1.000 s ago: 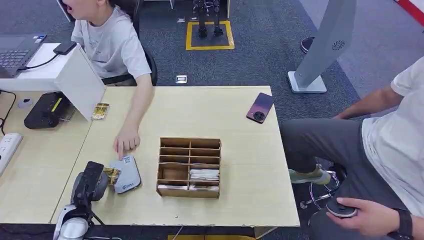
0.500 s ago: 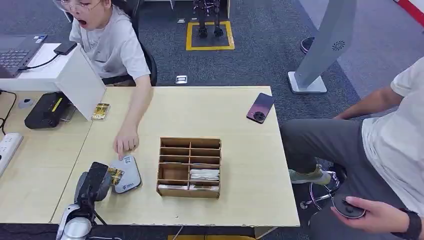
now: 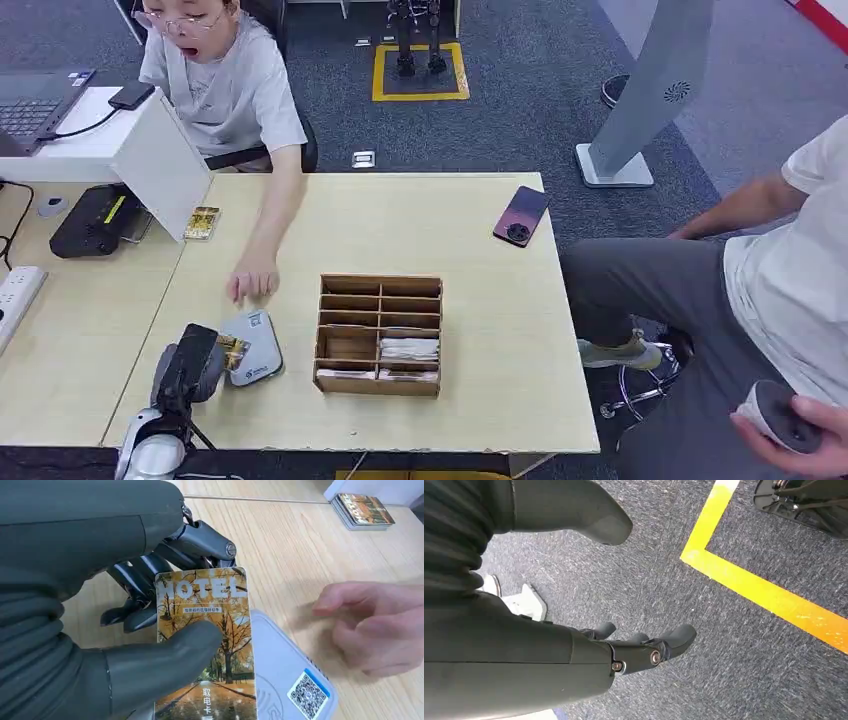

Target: Pass the card to the sensor for recognition and then transmit it.

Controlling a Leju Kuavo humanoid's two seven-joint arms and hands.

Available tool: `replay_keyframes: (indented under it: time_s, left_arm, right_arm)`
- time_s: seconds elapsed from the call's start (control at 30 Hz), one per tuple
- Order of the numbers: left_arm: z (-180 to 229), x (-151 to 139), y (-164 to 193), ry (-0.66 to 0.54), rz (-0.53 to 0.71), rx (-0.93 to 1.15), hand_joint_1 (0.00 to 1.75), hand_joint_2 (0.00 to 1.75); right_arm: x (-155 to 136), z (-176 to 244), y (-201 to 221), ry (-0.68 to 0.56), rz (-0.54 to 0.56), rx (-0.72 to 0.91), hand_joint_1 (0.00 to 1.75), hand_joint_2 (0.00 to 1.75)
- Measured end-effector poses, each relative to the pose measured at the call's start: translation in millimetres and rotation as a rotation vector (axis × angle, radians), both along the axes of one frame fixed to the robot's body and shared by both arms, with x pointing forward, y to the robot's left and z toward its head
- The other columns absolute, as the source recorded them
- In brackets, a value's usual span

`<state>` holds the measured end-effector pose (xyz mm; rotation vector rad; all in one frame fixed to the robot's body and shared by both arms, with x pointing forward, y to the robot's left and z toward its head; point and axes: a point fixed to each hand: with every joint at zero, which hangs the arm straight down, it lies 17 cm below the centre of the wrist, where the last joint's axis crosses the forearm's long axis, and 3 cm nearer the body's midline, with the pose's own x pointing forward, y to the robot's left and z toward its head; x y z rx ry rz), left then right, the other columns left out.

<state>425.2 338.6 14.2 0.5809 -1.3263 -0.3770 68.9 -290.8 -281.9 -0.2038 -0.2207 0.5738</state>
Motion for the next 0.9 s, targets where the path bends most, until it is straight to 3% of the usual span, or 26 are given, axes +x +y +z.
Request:
replay_keyframes:
  time_s: [0.23,0.47,0.63,0.73,0.9]
  left_arm:
    - [-3.3,-0.7,-5.1,0.012,-0.011,-0.057,1.75,1.75]
    - [10.4,-1.8,-18.7,-0.061,-0.009,-0.508,1.75,1.75]
    - [96.4,17.3,14.4,-0.378,0.048,-0.671,1.75,1.75]
    - [138.3,26.5,22.2,-0.478,0.028,-0.650,1.75,1.75]
    - [168.7,25.7,22.6,-0.570,0.008,-0.628,1.75,1.75]
  right_arm:
    - [-0.1,0.0,-0.1,0.001,0.000,-0.001,0.00,1.75]
    - [-0.1,0.0,-0.6,-0.002,0.009,-0.006,0.00,1.75]
    - [0.8,0.2,-0.2,-0.006,0.018,-0.006,0.00,1.75]
    - [1.7,0.3,0.2,-0.009,0.023,-0.006,0.00,1.75]
    - [4.1,0.7,-0.4,-0.017,0.027,-0.010,0.00,1.75]
